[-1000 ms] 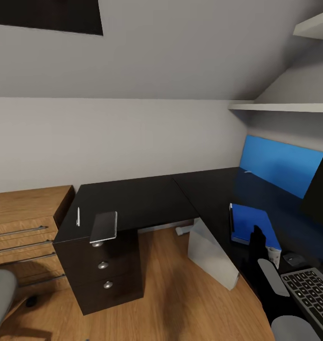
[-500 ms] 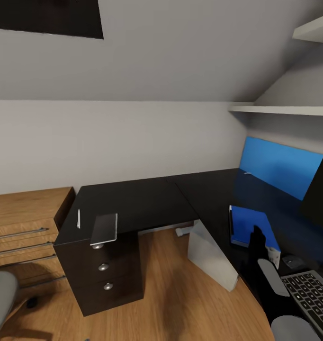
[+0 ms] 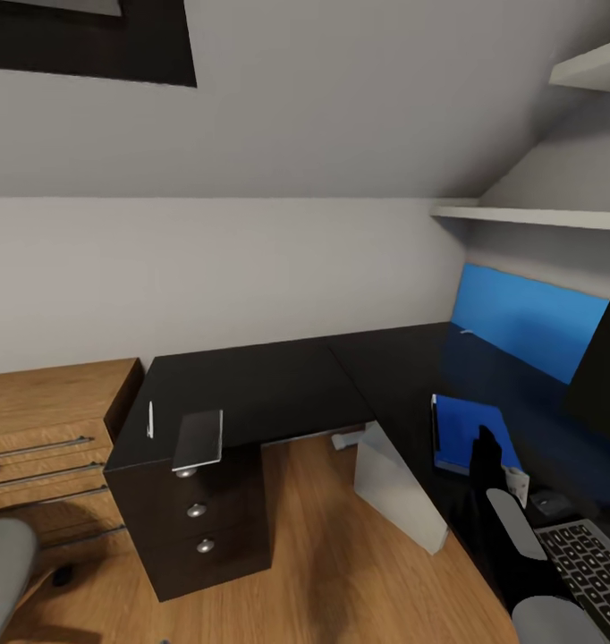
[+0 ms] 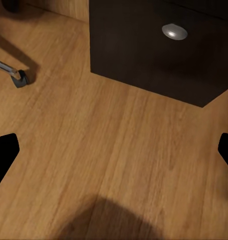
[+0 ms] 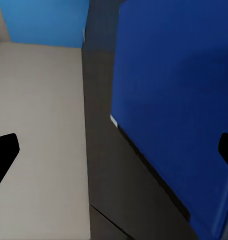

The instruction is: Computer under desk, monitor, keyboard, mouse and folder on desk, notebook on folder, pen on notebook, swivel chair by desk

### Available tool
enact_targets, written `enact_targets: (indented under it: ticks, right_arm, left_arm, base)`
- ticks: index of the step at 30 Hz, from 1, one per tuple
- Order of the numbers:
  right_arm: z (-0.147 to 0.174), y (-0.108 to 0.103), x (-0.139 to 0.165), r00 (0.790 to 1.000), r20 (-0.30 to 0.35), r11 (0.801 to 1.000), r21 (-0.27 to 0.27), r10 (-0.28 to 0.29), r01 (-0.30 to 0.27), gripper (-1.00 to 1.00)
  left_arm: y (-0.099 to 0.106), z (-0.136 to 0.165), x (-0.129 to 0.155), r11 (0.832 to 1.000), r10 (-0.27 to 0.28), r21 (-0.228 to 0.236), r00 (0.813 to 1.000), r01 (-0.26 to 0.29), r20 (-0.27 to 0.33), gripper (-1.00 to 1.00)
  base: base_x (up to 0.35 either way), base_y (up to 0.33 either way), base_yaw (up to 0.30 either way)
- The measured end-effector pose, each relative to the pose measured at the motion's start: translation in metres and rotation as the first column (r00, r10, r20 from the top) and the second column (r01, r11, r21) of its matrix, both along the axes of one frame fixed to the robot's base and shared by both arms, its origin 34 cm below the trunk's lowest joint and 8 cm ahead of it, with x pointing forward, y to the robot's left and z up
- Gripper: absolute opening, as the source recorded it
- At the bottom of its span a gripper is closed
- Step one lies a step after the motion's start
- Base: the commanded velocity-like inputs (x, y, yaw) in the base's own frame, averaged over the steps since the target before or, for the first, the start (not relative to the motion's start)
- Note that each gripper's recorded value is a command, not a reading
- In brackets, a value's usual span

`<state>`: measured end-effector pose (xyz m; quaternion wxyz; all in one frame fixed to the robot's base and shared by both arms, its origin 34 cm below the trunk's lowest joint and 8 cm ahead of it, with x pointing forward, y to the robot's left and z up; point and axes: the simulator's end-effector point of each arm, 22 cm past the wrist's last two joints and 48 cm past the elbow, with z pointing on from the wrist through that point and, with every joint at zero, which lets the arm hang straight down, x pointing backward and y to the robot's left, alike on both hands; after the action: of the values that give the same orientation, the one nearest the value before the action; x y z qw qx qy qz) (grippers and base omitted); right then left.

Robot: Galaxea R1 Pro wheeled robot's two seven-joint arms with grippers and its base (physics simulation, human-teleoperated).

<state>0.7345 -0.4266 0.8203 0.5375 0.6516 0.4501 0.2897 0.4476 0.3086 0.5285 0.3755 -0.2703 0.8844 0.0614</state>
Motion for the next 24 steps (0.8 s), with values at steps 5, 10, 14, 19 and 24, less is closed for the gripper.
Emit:
enact_targets:
  ticks: [5, 10, 14, 19, 24]
  right_arm:
    - [0.009, 0.0, 0.001, 1.0, 0.0, 1.0, -0.001, 0.001, -0.001, 1.0]
    - [0.019, 0.002, 0.002, 1.0, 0.004, 1.0, -0.004, 0.004, -0.004, 1.0]
    - [0.033, 0.019, 0.009, 0.999, 0.007, 0.998, -0.044, 0.051, -0.051, 1.0]
    - [0.046, 0.043, 0.017, 0.993, -0.001, 0.989, -0.09, 0.115, -0.115, 1.0]
    - [0.054, 0.061, 0.021, 0.988, -0.008, 0.982, -0.106, 0.156, -0.156, 1.0]
  left_arm:
    - [0.0, 0.009, 0.001, 1.0, 0.0, 0.0, 1.0, 0.0, 0.0, 1.0]
    - [0.0, 0.017, 0.0, 1.0, 0.002, 0.0, 1.0, -0.002, -0.002, 1.0]
    - [0.001, 0.023, 0.0, 1.0, 0.004, 0.001, 1.0, -0.004, -0.004, 1.0]
    - [0.001, 0.031, 0.0, 1.0, 0.004, 0.001, 1.0, -0.004, -0.004, 1.0]
    - [0.001, 0.04, 0.0, 1.0, 0.004, 0.001, 1.0, -0.004, -0.005, 1.0]
  base:
    - [0.0, 0.0, 0.0]
    - [0.0, 0.0, 0.0]
    - [0.0, 0.0, 0.0]
    - [0.0, 0.0, 0.0]
    - [0.0, 0.0, 0.0]
